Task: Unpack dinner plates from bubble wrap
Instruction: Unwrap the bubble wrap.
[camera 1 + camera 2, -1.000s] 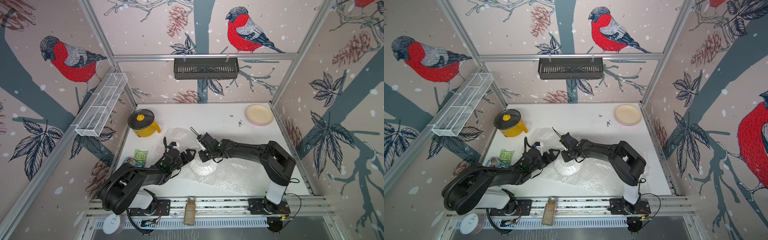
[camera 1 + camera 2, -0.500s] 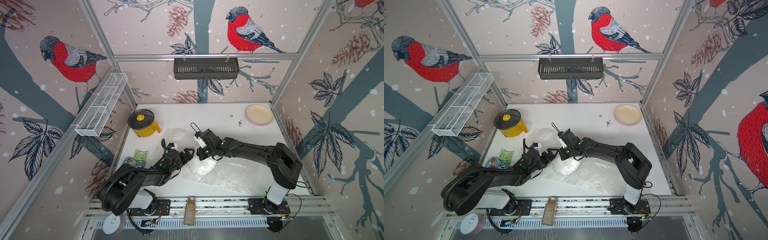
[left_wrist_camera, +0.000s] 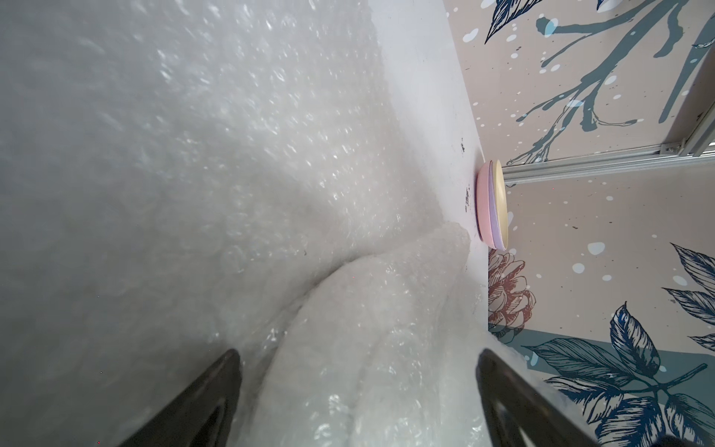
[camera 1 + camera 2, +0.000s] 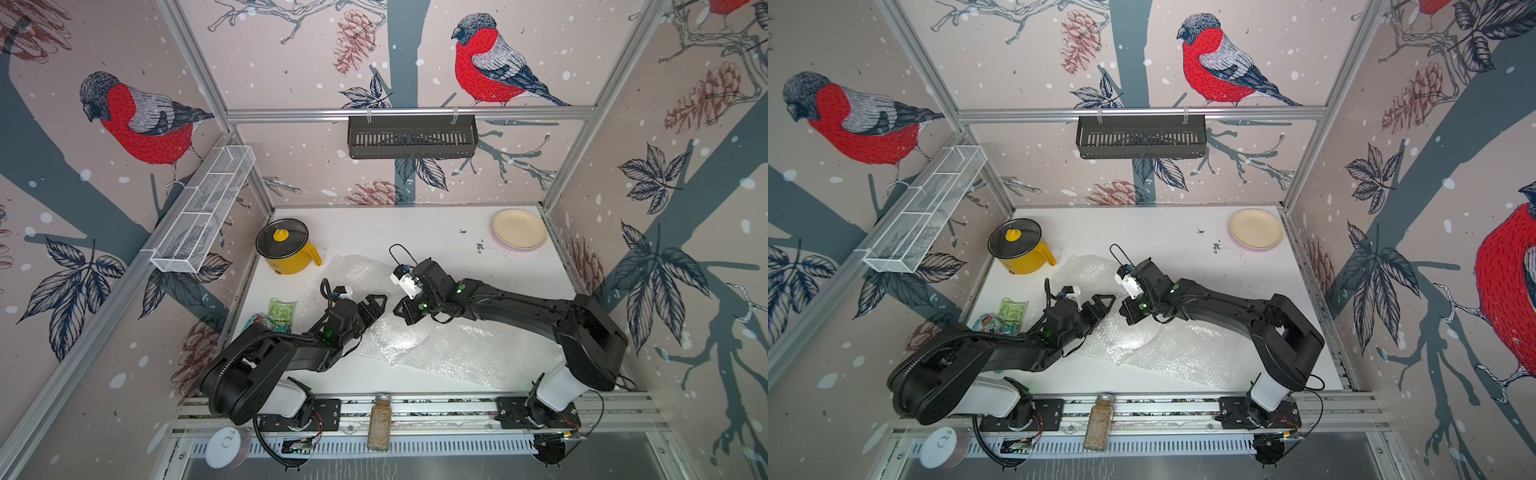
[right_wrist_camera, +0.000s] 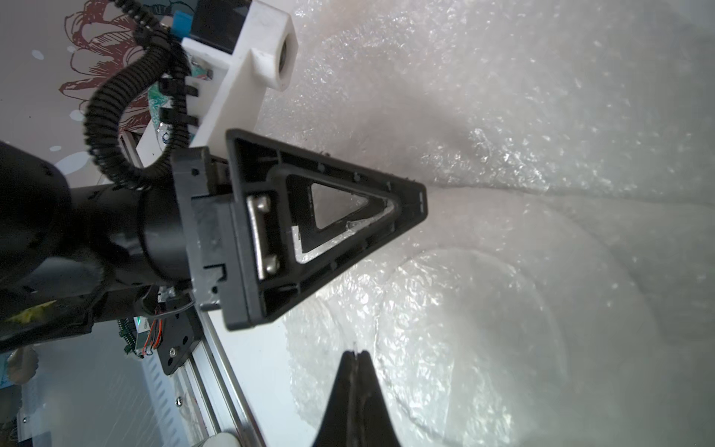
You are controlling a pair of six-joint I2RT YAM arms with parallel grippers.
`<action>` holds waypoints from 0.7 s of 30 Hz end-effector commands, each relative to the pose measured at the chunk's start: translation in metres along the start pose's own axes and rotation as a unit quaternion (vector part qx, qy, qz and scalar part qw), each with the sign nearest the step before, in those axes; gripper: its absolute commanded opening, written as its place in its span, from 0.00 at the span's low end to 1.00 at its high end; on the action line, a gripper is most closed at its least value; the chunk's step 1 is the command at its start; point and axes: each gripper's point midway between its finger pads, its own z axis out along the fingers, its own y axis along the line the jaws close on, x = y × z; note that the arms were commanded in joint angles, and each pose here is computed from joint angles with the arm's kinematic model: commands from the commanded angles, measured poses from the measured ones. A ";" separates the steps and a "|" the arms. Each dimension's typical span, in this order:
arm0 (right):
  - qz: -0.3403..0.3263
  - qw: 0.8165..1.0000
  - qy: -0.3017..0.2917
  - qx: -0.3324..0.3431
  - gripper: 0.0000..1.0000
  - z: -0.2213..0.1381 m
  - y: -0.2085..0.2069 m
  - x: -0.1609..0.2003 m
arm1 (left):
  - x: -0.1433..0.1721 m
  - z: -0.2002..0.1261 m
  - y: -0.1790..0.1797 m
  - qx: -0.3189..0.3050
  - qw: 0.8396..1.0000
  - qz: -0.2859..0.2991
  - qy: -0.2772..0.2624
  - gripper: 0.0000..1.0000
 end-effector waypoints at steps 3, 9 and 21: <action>-0.003 1.000 -0.017 0.005 0.01 -0.022 0.002 0.001 | 0.022 -0.010 0.068 -0.137 0.990 -0.019 0.041 0.95; 0.034 0.997 -0.052 0.054 0.02 -0.061 -0.011 0.010 | 0.009 -0.010 0.034 -0.099 0.995 0.016 0.029 0.96; 0.175 0.962 -0.134 0.158 0.25 -0.090 -0.072 0.069 | -0.005 -0.019 -0.045 -0.012 0.986 0.158 0.044 0.96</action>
